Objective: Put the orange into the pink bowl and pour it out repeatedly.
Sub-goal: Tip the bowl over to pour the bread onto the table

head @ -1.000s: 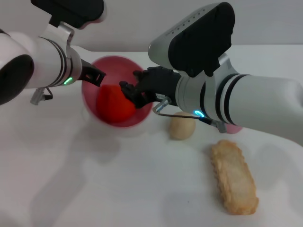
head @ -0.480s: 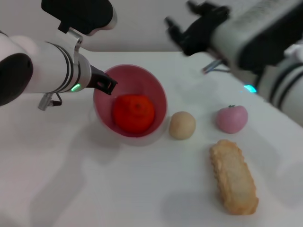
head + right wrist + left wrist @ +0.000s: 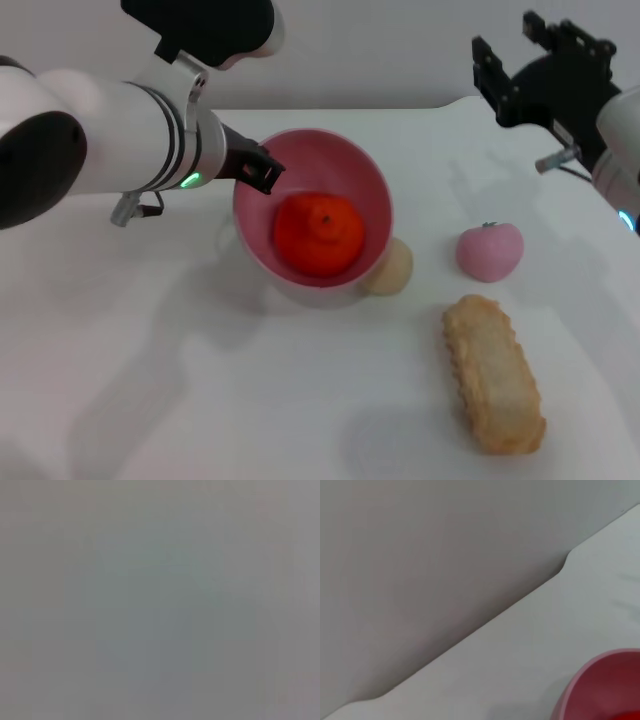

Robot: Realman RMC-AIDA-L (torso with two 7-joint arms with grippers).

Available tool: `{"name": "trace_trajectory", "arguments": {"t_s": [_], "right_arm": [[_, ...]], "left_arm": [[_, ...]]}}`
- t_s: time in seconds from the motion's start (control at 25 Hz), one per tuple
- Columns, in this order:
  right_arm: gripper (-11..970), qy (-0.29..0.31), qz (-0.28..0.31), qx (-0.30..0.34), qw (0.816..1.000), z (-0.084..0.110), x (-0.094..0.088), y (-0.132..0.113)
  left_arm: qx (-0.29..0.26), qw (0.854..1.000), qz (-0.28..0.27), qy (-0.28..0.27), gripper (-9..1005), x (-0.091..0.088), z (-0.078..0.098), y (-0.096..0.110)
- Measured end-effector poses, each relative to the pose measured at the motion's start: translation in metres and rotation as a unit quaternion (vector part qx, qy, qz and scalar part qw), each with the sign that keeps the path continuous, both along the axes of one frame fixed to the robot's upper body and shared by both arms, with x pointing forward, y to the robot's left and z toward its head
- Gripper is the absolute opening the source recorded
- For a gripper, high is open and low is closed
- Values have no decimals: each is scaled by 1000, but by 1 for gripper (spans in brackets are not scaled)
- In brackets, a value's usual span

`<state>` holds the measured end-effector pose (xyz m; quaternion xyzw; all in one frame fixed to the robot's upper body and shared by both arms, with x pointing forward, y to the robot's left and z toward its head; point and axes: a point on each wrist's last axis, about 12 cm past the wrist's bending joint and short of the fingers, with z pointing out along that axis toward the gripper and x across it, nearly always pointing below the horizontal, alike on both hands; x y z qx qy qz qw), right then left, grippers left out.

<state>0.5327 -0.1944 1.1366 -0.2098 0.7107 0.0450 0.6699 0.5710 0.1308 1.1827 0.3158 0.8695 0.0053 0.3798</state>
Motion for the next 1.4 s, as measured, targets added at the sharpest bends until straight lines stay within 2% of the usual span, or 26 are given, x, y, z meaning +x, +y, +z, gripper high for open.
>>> {"name": "trace_trajectory", "arguments": {"t_s": [0.36,0.56,0.76,0.88,0.96,1.0,1.28,1.32,1.4], "right_arm": [[540,30,-64,33,997,-17,-3,-39],[544,45,-105,58,992,-24,-5,-64],[547,63,-125,74,987,-33,-7,-76],[549,71,-128,77,986,-38,-7,-77],[551,74,-129,78,986,-39,-7,-77],[552,74,-129,78,986,-39,-7,-77],[557,78,-130,77,985,-41,-6,-78],[557,78,-131,77,985,-41,-6,-78],[559,81,-131,76,985,-43,-7,-79]], "left_arm": [[-8,999,-34,-30,41,-7,6,-13],[7,995,-75,-71,40,-15,7,-26],[36,986,-114,-120,40,-20,8,-37],[36,986,-114,-120,40,-20,8,-37],[121,957,-172,-201,40,-32,3,-50],[127,954,-176,-206,40,-33,2,-51],[224,906,-213,-290,40,-46,-4,-59],[224,906,-213,-290,40,-46,-4,-59],[246,889,-211,-324,40,-46,-10,-56]]}}
